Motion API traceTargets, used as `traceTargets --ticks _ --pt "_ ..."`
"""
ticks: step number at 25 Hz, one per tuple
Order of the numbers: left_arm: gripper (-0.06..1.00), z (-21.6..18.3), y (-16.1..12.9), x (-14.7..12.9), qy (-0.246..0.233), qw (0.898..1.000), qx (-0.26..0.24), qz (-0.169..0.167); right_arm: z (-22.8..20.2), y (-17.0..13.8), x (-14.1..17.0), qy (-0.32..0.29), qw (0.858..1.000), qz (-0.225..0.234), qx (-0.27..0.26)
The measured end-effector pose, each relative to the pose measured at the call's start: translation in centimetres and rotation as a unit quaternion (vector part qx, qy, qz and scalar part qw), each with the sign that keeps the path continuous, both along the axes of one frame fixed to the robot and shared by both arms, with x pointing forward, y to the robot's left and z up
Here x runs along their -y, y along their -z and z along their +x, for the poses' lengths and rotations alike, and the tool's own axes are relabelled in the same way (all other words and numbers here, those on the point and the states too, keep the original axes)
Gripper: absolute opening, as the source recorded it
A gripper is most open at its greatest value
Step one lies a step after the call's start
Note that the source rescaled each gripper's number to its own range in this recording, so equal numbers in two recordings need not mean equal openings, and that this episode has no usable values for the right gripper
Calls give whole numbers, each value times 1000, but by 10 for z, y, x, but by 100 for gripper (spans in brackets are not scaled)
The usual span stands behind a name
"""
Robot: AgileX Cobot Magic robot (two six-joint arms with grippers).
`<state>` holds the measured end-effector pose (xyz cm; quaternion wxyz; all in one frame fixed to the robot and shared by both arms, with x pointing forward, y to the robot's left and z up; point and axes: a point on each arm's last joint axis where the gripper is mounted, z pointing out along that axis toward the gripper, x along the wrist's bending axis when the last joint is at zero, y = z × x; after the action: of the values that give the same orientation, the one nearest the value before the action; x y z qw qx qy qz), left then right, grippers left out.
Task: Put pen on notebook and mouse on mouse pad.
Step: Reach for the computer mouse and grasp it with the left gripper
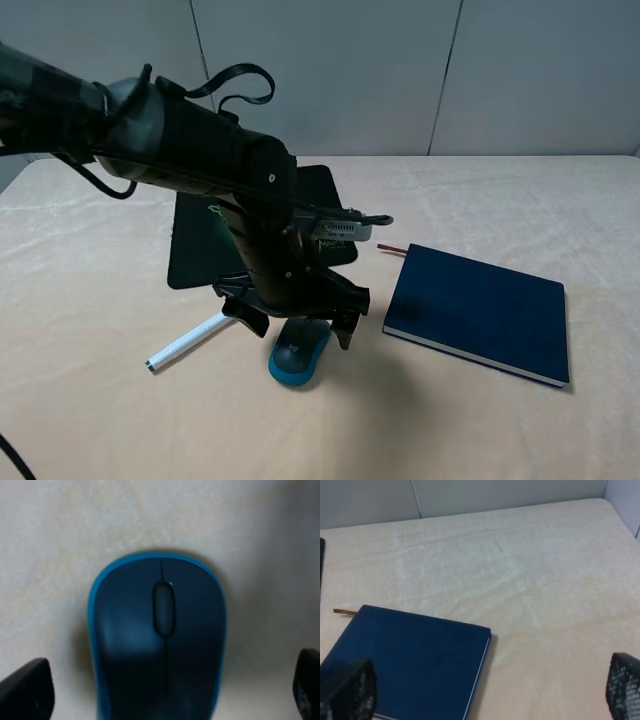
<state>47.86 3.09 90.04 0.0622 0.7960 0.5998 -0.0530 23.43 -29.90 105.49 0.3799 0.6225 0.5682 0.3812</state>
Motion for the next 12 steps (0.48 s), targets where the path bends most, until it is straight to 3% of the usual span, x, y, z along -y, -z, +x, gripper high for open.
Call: traceTargets --ticks 12 --pt "93 -1 21 -1 1 999 -24 25 0 0 -1 -2 1000 3 0"
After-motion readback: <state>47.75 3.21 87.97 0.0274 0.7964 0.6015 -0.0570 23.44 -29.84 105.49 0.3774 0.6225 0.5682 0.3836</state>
